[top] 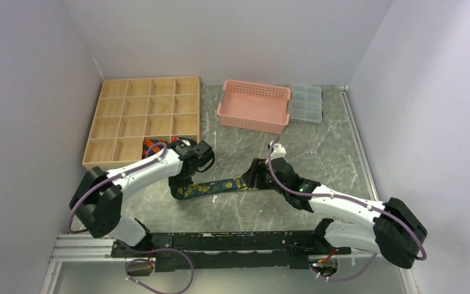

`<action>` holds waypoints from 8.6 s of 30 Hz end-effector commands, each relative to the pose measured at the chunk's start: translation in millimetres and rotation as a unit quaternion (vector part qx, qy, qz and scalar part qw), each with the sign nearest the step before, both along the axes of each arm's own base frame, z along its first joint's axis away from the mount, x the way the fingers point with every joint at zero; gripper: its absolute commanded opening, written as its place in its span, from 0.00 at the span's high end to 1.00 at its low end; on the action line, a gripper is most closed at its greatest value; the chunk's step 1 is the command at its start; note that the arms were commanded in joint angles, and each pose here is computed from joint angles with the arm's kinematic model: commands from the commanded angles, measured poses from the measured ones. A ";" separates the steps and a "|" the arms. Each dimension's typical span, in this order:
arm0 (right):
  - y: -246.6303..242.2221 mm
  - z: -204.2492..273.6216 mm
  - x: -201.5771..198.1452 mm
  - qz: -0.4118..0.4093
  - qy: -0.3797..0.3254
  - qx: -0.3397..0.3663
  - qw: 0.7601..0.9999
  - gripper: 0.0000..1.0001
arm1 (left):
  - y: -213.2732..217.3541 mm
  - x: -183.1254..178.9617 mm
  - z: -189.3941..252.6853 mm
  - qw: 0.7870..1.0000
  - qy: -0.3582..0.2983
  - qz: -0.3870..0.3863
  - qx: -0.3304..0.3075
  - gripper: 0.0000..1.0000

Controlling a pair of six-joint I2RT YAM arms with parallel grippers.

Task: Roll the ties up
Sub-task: Roll the tie at the center of the board.

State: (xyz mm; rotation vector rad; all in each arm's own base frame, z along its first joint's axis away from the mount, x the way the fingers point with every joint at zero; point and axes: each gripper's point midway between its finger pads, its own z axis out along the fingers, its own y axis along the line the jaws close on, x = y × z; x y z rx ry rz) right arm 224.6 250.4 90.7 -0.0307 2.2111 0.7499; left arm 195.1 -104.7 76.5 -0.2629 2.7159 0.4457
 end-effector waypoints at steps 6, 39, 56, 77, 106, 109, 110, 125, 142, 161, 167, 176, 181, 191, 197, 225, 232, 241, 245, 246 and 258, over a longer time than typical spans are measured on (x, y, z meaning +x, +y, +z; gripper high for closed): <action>-40.1 8.2 -0.6 -0.063 -0.038 -0.019 0.997 0.35 | -10.1 7.5 10.8 0.991 0.013 -0.021 0.135 0.97; -65.3 3.1 -11.2 -0.086 -0.040 -0.035 0.995 0.33 | -120.2 5.2 -38.5 0.991 0.026 -0.131 -0.007 0.47; 52.2 52.8 -37.2 0.164 0.014 0.094 0.982 0.21 | -61.2 -2.9 41.0 0.915 -0.235 -0.035 -0.327 0.25; 160.9 -2.7 -3.4 0.196 0.093 0.040 0.975 0.40 | -36.5 9.7 -16.3 0.849 -0.233 0.057 -0.471 0.25; 143.6 -70.9 -21.5 0.185 0.156 0.002 0.970 0.62 | -52.5 6.3 -22.0 0.831 -0.213 -0.012 -0.514 0.32; 142.3 -72.4 -21.7 0.186 0.155 -0.001 0.970 0.63 | -57.8 7.2 -20.0 0.826 -0.208 -0.023 -0.524 0.36; 142.4 -73.3 -21.9 0.186 0.156 -0.001 0.970 0.63 | -59.2 7.4 -18.9 0.824 -0.208 -0.026 -0.526 0.37; 143.3 -77.6 -24.0 0.191 0.158 0.003 0.969 0.66 | -66.7 7.1 -13.8 0.818 -0.201 -0.054 -0.536 0.67; 99.3 -3.8 4.6 0.105 0.058 -0.008 0.993 0.33 | -29.4 8.9 -17.5 0.910 -0.139 -0.029 -0.389 0.97; -17.3 12.2 -4.9 0.002 -0.023 -0.039 0.999 0.31 | -20.8 10.0 -14.9 0.993 -0.078 -0.010 -0.087 0.97; -26.5 2.6 -7.0 -0.010 -0.019 -0.038 0.999 0.31 | -30.6 15.3 -2.1 0.997 -0.079 -0.003 -0.021 0.97; -41.0 -3.6 -7.8 -0.031 -0.018 -0.040 0.999 0.31 | -59.5 22.2 -2.3 0.996 -0.070 -0.012 0.055 0.97; -54.4 -0.3 -10.1 -0.051 -0.025 -0.038 0.998 0.30 | -83.9 25.8 -20.5 0.996 -0.051 -0.037 0.056 0.97; -68.6 -4.9 -15.5 -0.071 -0.021 -0.036 0.997 0.30 | -123.7 34.9 -26.8 0.994 -0.049 -0.084 0.054 0.97; -74.7 -8.6 -16.3 -0.083 -0.020 -0.038 0.996 0.30 | -151.9 36.5 -36.2 0.992 -0.031 -0.125 0.016 0.94; -69.5 -0.3 -16.6 -0.070 -0.031 -0.014 0.997 0.31 | -31.9 14.4 33.6 0.961 -0.040 -0.042 0.270 0.97; -79.4 -4.5 -19.2 -0.089 -0.028 -0.014 0.996 0.31 | -51.0 22.9 14.9 0.958 -0.031 -0.060 0.278 0.97; -92.2 -8.3 -23.4 -0.112 -0.030 -0.011 0.993 0.32 | -78.0 24.5 -13.6 0.952 -0.036 -0.083 0.293 0.97; -94.4 -8.4 -23.7 -0.116 -0.031 -0.011 0.993 0.32 | -92.7 23.4 -24.4 0.960 -0.032 -0.101 0.260 0.97; -94.7 -8.2 -23.8 -0.116 -0.031 -0.011 0.993 0.32 | -97.5 23.2 -27.8 0.963 -0.029 -0.108 0.245 0.95; -97.7 -7.0 -24.7 -0.120 -0.030 -0.015 0.992 0.31 | -135.0 12.8 -49.1 0.982 -0.013 -0.150 0.112 0.44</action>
